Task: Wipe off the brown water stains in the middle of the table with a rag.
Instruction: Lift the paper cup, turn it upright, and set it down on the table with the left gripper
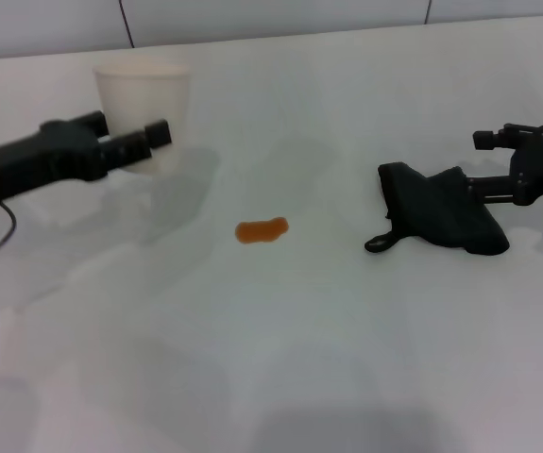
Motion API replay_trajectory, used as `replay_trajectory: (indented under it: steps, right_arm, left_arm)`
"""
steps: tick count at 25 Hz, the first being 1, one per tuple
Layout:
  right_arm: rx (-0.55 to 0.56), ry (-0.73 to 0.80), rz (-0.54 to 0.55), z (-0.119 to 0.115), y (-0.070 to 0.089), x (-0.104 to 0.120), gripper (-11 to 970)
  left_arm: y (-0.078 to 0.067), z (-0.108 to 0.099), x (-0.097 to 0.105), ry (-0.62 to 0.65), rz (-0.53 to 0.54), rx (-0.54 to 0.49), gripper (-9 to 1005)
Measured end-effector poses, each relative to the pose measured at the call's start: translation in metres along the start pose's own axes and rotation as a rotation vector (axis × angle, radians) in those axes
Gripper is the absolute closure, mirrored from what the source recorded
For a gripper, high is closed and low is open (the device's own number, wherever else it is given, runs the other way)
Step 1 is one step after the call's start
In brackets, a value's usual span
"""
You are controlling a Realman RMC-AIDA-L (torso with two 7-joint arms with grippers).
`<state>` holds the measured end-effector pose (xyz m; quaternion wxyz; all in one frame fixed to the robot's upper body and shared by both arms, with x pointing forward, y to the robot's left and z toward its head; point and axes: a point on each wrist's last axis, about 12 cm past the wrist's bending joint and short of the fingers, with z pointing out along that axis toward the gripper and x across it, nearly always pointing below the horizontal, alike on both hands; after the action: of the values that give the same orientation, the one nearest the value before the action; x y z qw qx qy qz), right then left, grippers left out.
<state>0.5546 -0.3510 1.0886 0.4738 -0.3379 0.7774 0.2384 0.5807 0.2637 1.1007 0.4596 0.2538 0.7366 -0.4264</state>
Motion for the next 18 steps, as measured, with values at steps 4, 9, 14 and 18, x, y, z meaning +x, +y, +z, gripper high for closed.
replay_trajectory:
  steps: [4, 9, 14, 18]
  right_arm:
    - [-0.006, -0.003, 0.002, 0.002, 0.001, 0.000, 102]
    - [-0.005, -0.002, 0.004, 0.003, 0.001, 0.001, 101]
    - [-0.003, -0.001, 0.006, 0.002, 0.001, 0.002, 101]
    - [0.000, 0.000, 0.004, 0.002, 0.001, 0.002, 101]
  left_arm:
    - [0.001, 0.002, 0.016, 0.011, 0.056, -0.026, 319]
    - [0.001, 0.005, 0.030, 0.009, 0.108, -0.052, 318]
    - [0.001, 0.004, 0.039, -0.017, 0.134, -0.090, 318]
    - [0.000, 0.007, 0.044, -0.024, 0.176, -0.098, 319]
